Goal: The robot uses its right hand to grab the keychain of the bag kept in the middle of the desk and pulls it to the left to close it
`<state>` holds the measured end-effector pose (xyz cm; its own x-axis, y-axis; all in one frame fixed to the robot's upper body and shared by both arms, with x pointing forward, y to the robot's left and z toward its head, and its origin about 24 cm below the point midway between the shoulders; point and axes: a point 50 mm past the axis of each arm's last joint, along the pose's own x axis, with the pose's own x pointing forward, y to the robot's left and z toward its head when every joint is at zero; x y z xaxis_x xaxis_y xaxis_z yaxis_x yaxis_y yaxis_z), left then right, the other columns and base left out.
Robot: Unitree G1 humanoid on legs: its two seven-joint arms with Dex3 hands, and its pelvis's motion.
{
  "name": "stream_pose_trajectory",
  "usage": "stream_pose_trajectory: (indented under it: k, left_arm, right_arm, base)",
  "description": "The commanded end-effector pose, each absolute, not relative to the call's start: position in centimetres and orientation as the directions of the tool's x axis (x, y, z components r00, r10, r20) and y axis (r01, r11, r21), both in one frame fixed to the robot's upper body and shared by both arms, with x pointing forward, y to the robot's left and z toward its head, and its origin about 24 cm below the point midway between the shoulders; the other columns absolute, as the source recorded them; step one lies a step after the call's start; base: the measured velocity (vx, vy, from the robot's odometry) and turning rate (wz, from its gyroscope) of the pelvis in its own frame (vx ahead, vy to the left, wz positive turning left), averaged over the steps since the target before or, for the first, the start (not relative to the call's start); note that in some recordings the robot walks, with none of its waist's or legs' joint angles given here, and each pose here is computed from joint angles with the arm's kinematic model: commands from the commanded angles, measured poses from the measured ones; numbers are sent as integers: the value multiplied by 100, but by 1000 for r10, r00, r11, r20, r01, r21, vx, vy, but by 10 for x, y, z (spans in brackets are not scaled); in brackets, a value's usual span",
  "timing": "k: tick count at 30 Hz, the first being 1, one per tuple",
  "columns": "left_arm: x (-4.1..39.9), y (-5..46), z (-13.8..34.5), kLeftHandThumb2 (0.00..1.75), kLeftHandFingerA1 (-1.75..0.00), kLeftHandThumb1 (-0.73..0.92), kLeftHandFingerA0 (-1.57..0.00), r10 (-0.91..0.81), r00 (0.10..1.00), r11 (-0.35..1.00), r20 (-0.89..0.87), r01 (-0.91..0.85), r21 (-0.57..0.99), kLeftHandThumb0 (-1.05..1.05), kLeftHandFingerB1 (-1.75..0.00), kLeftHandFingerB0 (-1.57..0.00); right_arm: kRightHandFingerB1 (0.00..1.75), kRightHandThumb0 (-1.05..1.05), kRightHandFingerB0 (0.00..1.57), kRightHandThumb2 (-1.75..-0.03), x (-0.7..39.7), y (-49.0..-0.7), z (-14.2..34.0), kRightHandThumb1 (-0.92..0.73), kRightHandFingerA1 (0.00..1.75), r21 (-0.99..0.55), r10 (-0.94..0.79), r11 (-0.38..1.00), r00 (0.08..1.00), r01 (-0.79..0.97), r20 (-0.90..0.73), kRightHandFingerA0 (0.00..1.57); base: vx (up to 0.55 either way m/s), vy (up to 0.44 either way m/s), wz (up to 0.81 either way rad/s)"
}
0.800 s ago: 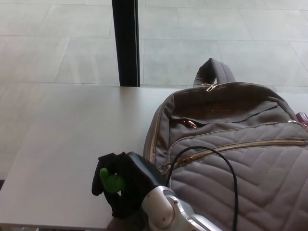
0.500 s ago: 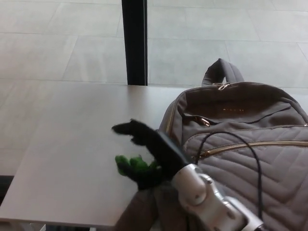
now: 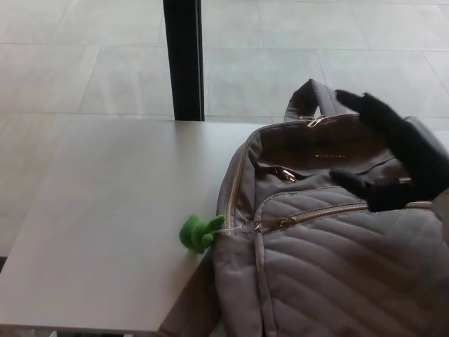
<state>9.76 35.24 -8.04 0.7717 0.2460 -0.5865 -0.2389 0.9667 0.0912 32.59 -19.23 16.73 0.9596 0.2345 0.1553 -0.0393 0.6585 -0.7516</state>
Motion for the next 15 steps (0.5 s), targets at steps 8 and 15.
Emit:
stream_pose_trajectory:
  k: [8,15]
  left_arm:
    - [73,385,-63,62,-57,73,-68,247,751,968,-612,-223,117,-62,-44,-57]
    - [53,386,-69,62,-58,74,-65,261,695,962,-670,-245,120,-60,-45,-54]
  right_arm:
    - [0,-102,5,-102,275,-322,305,-69,7,-859,118,491,967,141,226,0]
    - [38,-104,5,-103,193,-452,308,-69,18,-746,-355,520,900,415,253,0]
  base:
    - [0,0,0]
    - [0,0,0]
